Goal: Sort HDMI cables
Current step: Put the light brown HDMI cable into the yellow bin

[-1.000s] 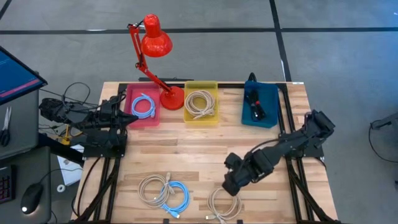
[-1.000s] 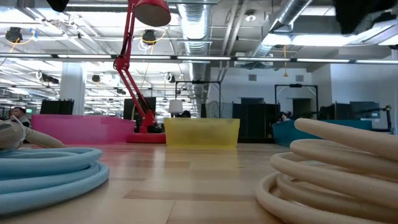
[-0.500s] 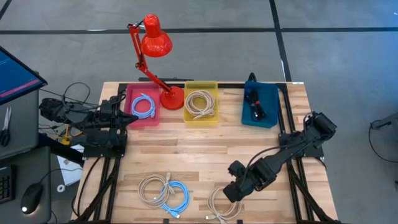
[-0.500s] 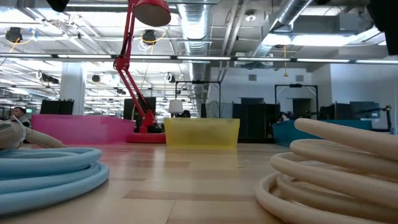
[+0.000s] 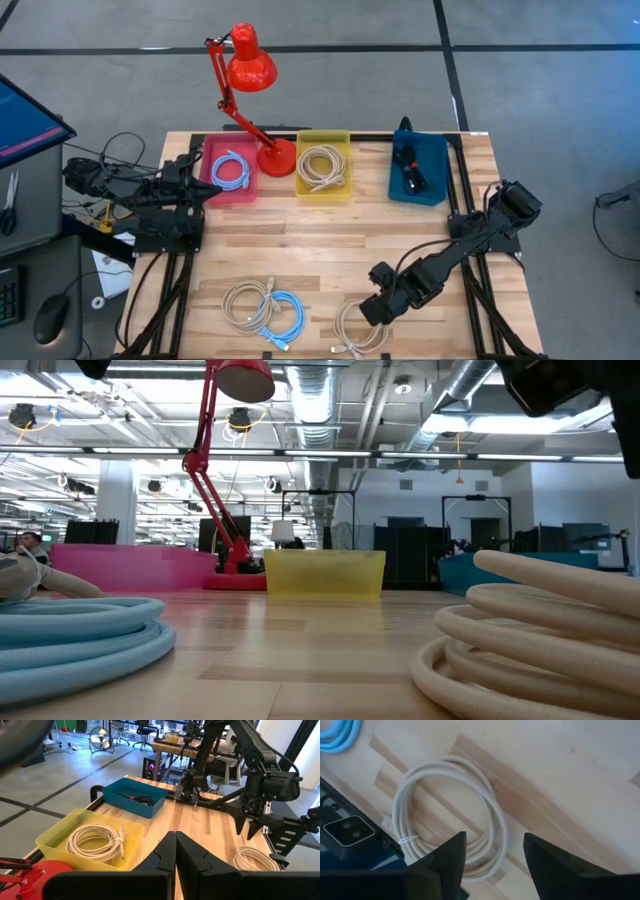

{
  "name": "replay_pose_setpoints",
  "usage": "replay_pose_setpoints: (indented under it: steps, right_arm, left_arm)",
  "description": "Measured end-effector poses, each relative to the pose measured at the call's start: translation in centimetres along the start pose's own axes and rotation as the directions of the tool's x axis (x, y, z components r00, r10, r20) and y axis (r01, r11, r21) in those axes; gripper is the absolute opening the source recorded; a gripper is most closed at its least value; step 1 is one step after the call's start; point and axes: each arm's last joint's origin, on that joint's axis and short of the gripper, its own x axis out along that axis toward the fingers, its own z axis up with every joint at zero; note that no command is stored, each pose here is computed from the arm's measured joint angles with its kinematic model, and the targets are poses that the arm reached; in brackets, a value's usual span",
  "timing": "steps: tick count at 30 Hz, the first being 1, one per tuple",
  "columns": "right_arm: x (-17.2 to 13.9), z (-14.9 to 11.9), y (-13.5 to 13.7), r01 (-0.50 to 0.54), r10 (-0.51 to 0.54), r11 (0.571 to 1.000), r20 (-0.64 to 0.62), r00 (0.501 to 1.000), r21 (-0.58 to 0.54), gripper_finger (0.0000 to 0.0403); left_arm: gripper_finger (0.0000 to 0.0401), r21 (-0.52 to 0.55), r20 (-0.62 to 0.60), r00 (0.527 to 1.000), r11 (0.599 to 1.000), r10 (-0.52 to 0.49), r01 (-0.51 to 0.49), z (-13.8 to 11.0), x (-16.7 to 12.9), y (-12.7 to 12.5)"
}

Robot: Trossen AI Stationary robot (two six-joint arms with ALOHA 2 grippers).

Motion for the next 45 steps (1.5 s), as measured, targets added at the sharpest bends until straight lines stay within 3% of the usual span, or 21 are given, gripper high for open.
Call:
replay_pose_setpoints:
  steps: [8,12,21,27,37,45]
  right_arm:
    - [1.3,-0.7,-1.2,0.022,-0.022,1.000,-0.009,1.000,-0.017,0.0189]
    - [3.2,-1.2,-1.3,0.063,-0.064,0.998,-0.036,0.997,-0.030,0.0192]
    - [7.9,-2.7,-0.1,0.034,-0.039,0.998,-0.113,0.993,-0.050,0.0184]
    - [7.7,-2.2,0.1,0.086,-0.089,0.995,-0.057,0.994,-0.047,0.0166]
    - [7.4,-1.7,0.2,0.070,-0.071,0.997,-0.047,0.996,-0.040,0.0122]
    - [7.4,-1.7,0.2,0.071,-0.071,0.997,-0.042,0.997,-0.024,0.0112]
  left_arm:
    - [0.0006,0.000,0.000,1.000,1.000,0.000,0.000,0.0,0.0,0.0]
    - [0.0006,0.000,0.000,1.000,1.000,0.000,0.000,0.0,0.0,0.0]
    - [0.0006,-0.001,0.001,1.000,1.000,0.000,0.000,0.0,0.0,0.0]
    - [0.0006,0.000,0.000,1.000,1.000,0.000,0.000,0.0,0.0,0.0]
    - [0.0006,0.000,0.000,1.000,1.000,0.000,0.000,0.0,0.0,0.0]
    - [0.0006,0.000,0.000,1.000,1.000,0.000,0.000,0.0,0.0,0.0]
